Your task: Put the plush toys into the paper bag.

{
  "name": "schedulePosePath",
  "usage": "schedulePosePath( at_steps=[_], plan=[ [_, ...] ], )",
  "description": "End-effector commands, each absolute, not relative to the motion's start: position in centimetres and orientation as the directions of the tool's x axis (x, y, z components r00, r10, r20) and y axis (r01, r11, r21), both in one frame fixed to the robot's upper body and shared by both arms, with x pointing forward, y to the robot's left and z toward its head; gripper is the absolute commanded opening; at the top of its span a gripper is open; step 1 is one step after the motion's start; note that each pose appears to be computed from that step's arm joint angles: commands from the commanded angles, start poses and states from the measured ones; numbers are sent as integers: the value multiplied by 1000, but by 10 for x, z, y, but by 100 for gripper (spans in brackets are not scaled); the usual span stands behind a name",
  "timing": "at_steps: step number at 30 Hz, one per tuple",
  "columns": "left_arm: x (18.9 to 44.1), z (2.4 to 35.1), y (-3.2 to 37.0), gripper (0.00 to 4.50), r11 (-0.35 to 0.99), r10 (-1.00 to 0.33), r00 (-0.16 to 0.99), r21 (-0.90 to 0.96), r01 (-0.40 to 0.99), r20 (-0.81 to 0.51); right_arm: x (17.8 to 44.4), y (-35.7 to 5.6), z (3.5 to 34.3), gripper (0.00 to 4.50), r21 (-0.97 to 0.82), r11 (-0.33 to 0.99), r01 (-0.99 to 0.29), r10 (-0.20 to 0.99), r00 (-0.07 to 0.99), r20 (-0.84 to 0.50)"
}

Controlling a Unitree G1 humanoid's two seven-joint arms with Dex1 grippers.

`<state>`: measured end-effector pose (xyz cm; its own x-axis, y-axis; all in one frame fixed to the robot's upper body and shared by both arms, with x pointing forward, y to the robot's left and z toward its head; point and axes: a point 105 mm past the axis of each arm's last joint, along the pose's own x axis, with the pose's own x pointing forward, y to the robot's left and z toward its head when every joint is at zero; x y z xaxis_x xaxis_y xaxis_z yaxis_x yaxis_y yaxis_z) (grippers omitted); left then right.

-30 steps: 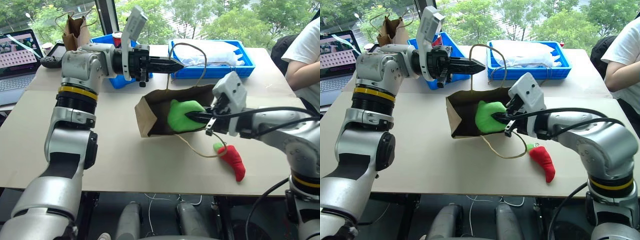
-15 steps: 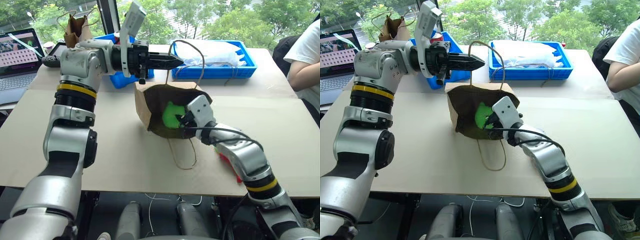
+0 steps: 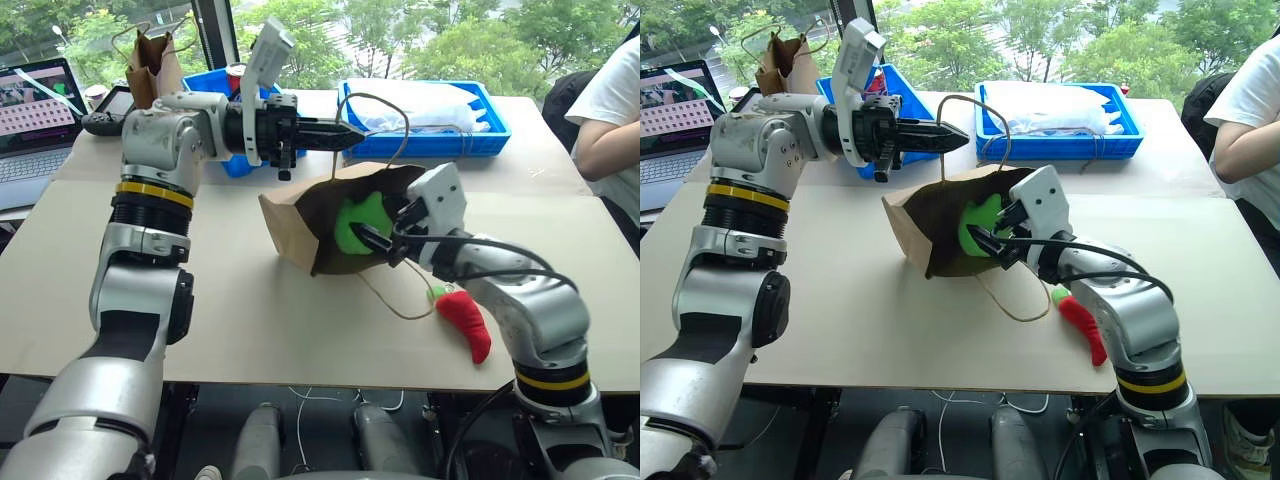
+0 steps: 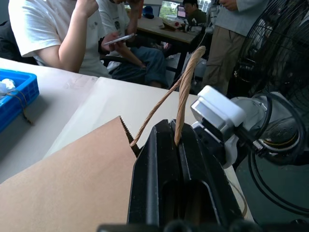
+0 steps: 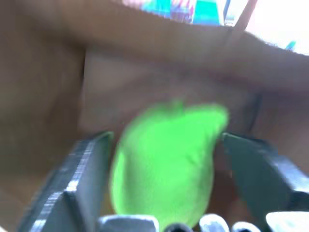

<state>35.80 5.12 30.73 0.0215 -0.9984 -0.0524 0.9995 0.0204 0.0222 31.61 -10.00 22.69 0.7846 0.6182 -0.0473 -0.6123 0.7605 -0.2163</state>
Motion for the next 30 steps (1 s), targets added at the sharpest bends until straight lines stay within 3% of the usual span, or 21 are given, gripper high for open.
schedulePosePath(
  at_steps=[1,4,5,7,13,23,26,30],
  plan=[
    [353,317,49,0,2,-1000,4,68,998,-29,301,-113,253,446,-209,783,-586,601,799,10],
    [354,317,47,0,-2,-1000,0,67,998,-29,290,-131,257,446,-203,790,-578,586,810,-23],
    [353,316,45,0,-8,-1000,-6,65,998,-29,282,-147,249,446,-231,793,-564,556,824,-104],
    [352,315,43,0,-20,-999,-19,61,998,-29,270,-180,233,446,-269,813,-516,458,852,-253],
    [346,311,39,0,-62,-997,-59,56,996,-45,240,-251,191,446,-261,904,-340,181,854,-488],
    [336,306,32,0,-102,-994,-101,29,994,-49,228,-237,114,446,-110,927,-359,224,764,-605],
    [335,305,33,0,-98,-994,-96,27,995,-50,234,-241,113,381,-118,931,-346,217,783,-582],
    [336,306,33,0,-90,-995,-89,29,995,-49,233,-257,130,237,-183,925,-333,178,806,-564]
  ],
)
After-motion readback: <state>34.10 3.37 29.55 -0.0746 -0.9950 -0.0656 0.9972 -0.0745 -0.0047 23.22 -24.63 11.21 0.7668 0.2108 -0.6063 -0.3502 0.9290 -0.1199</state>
